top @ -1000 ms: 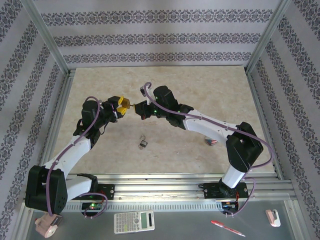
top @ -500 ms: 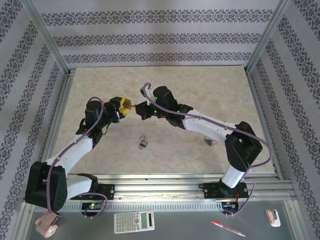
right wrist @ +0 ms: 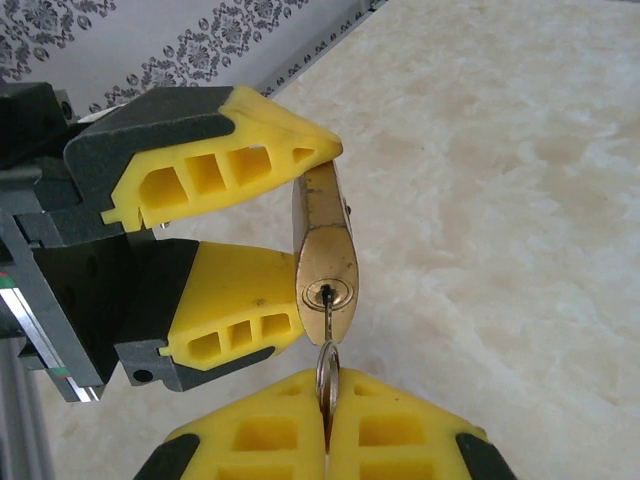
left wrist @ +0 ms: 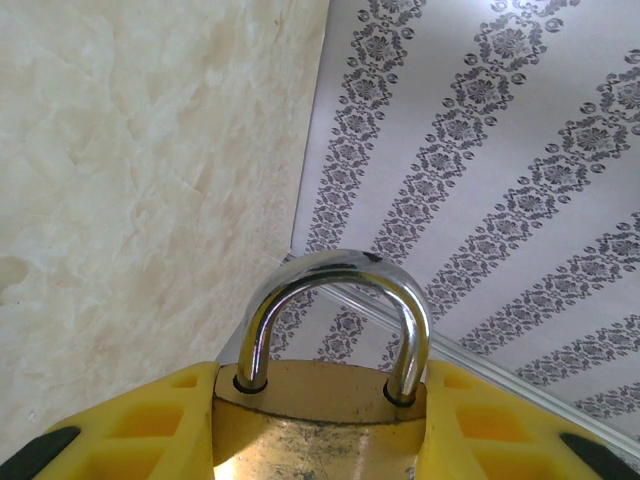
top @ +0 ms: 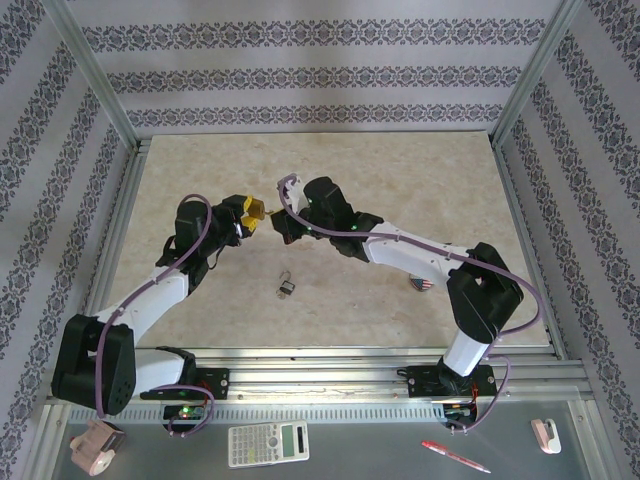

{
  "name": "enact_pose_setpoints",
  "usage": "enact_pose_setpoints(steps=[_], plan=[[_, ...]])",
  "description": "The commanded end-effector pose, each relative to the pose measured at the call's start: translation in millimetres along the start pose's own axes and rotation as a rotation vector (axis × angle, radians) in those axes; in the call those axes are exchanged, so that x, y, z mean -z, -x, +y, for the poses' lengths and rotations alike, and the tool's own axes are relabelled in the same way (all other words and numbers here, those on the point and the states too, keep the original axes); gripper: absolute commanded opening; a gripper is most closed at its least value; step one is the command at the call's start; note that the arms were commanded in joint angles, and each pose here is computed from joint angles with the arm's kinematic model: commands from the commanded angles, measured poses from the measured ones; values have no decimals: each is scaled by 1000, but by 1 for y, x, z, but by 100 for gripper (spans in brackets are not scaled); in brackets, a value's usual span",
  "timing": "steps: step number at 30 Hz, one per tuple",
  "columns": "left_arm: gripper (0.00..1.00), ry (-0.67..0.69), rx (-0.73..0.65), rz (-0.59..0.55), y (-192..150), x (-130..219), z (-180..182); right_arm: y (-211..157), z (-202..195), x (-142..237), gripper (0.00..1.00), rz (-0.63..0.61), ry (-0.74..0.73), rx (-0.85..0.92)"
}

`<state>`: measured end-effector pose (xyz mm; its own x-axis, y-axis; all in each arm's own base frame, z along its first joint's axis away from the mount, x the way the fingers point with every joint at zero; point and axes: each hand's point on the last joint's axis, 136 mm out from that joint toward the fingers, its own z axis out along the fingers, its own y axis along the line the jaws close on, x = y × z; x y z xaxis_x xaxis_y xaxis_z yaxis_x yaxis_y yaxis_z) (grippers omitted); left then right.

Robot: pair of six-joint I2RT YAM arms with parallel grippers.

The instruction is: Unlock with the key

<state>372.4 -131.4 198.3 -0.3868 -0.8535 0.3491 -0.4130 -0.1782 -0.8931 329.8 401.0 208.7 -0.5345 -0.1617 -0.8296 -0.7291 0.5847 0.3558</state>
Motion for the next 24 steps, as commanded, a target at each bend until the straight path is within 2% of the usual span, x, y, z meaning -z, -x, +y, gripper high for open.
enact_pose_setpoints(steps=[1, 15, 19, 24], plan=[[0, -127, -47, 187, -51, 3, -47, 6, 28, -1, 0, -56, 81, 111], [0, -176, -21, 207, -56, 5, -59, 16, 39, 0, 0, -151, 141, 119], [0, -171, -36, 222, -60, 5, -62, 9, 45, -2, 0, -118, 160, 180], [0, -99, -53, 225, -60, 6, -46, -2, 51, -1, 0, -80, 160, 300]])
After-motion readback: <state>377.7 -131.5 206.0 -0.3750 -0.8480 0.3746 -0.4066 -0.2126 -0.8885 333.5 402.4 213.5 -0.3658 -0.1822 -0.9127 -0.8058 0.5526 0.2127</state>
